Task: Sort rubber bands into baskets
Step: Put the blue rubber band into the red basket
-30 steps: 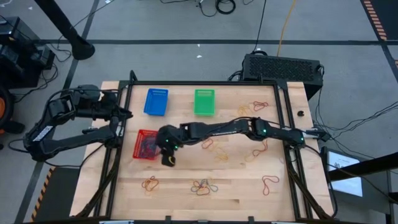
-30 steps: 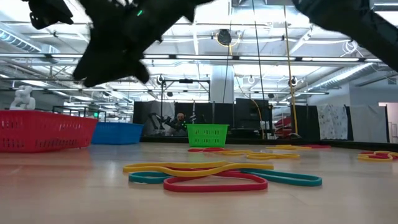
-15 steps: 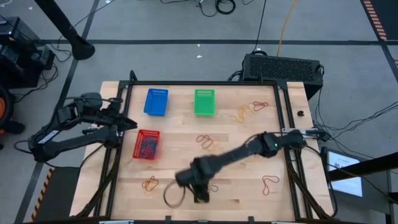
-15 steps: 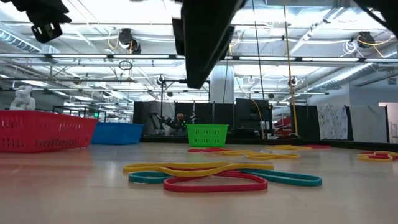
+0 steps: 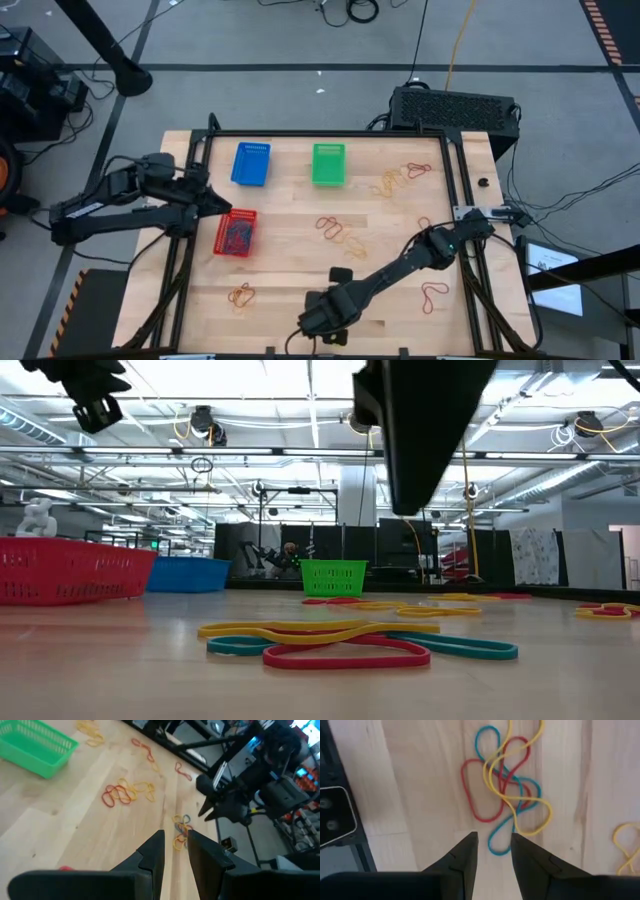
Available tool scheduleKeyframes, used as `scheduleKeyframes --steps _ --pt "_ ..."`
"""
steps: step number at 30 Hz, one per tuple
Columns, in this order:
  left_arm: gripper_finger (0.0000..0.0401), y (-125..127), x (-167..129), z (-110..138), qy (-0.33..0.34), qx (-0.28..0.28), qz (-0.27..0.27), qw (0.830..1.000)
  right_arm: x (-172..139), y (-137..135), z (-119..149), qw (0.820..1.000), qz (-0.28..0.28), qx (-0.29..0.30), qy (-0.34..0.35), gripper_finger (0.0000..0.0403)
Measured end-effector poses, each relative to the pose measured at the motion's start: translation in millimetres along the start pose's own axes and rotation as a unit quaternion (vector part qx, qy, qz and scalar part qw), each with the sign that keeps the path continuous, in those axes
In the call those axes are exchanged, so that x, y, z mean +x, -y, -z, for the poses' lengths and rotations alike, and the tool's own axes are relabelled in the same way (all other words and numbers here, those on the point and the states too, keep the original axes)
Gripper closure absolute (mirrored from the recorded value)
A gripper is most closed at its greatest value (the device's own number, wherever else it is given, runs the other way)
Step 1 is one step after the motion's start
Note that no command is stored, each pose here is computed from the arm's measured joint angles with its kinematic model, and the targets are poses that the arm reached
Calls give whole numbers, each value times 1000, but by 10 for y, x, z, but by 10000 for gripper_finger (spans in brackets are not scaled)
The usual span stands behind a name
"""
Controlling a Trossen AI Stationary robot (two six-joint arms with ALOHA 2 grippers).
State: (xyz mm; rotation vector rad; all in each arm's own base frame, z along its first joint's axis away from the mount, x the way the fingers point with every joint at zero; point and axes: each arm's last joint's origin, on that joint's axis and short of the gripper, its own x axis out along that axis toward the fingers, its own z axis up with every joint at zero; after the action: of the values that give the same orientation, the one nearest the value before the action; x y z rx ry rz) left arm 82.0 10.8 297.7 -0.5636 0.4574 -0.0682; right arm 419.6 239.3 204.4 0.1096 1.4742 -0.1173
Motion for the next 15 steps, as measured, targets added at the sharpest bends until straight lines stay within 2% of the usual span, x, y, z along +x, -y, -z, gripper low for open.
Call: scheduleKeyframes --steps 2,8,15 --pt "311 -9 87 0 -13 3 0 1000 56 -15 36 1000 6 0 -10 293" --pt "311 50 389 44 -55 23 43 997 270 -14 108 999 10 12 -43 293" --pt "311 153 460 61 -49 50 19 997 475 5 127 999 4 1 -52 293"
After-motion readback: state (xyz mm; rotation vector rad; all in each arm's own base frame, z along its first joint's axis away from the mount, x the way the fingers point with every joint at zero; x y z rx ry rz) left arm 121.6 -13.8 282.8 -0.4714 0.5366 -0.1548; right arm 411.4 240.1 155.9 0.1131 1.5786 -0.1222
